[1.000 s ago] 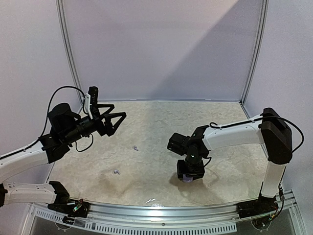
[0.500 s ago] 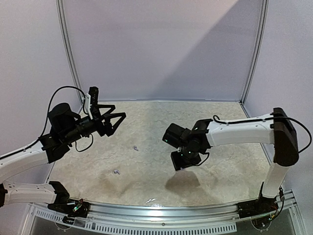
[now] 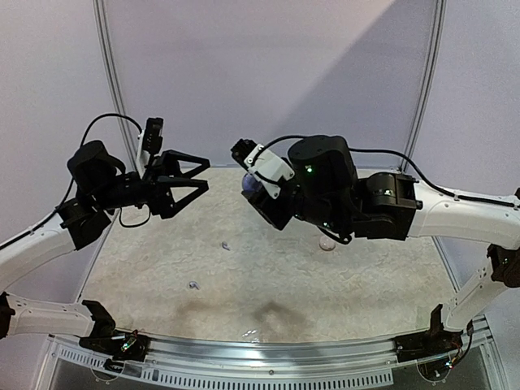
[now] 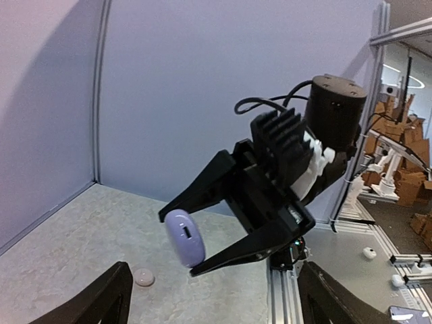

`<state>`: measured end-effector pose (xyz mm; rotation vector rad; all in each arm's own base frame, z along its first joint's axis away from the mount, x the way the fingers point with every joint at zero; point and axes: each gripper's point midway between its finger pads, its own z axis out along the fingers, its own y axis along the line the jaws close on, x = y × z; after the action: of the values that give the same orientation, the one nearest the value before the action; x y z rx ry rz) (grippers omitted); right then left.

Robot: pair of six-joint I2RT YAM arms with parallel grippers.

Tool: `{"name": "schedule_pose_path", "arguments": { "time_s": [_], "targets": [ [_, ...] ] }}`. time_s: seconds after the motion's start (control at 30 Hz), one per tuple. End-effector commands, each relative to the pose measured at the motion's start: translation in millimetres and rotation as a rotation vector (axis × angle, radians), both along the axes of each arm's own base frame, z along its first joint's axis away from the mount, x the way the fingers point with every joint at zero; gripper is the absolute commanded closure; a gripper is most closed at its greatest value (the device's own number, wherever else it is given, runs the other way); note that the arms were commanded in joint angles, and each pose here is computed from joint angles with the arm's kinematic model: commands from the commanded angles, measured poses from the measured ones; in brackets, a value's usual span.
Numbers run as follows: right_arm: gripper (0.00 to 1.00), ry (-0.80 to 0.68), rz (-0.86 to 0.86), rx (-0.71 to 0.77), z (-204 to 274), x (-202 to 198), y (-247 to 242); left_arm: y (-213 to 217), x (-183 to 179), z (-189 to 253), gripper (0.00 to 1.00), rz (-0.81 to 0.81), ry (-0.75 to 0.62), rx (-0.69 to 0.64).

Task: Insert the wireless bluetooth earbuds into the charging case
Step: Pass from the right arm to the left

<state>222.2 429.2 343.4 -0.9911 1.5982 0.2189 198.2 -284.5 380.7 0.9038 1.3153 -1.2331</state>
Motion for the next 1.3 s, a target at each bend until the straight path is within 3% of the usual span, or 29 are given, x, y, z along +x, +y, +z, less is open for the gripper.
{"name": "schedule_pose_path", "arguments": {
  "time_s": [0.0,0.2,0.33,0.47,0.9,1.03,1.2,1.23,1.27],
  "targets": [
    [0.58,-0.278,0.012,-0.159,28,6,18,-3,-17,5,0.13,-0.116,0.019,0.041],
    [0.59,-0.369,0.046,-0.218,39,0,41,-6,-6,-14,0.18,-0.034,0.031,0.176],
    [0.59,-0.417,0.078,-0.291,30,-7,54,-3,6,-14,0.29,0.047,-0.002,0.206],
    [0.59,-0.434,0.115,-0.325,26,-13,63,-2,10,-15,0.31,0.081,-0.027,0.223],
    [0.59,-0.478,0.195,-0.384,23,-19,73,-13,2,-25,0.51,0.007,0.025,0.237],
    [0.59,-0.492,0.223,-0.398,21,-21,78,-14,0,-21,0.66,-0.005,0.013,0.227],
    [0.57,-0.486,0.217,-0.387,22,-21,78,-15,-11,-13,1.00,-0.064,-0.010,0.188],
    [0.53,-0.481,0.200,-0.375,24,-19,77,-15,-13,-12,1.00,-0.075,-0.008,0.179],
    [0.43,-0.476,0.180,-0.360,26,-17,75,-15,-14,-11,1.00,-0.082,-0.004,0.170]
  ]
}}
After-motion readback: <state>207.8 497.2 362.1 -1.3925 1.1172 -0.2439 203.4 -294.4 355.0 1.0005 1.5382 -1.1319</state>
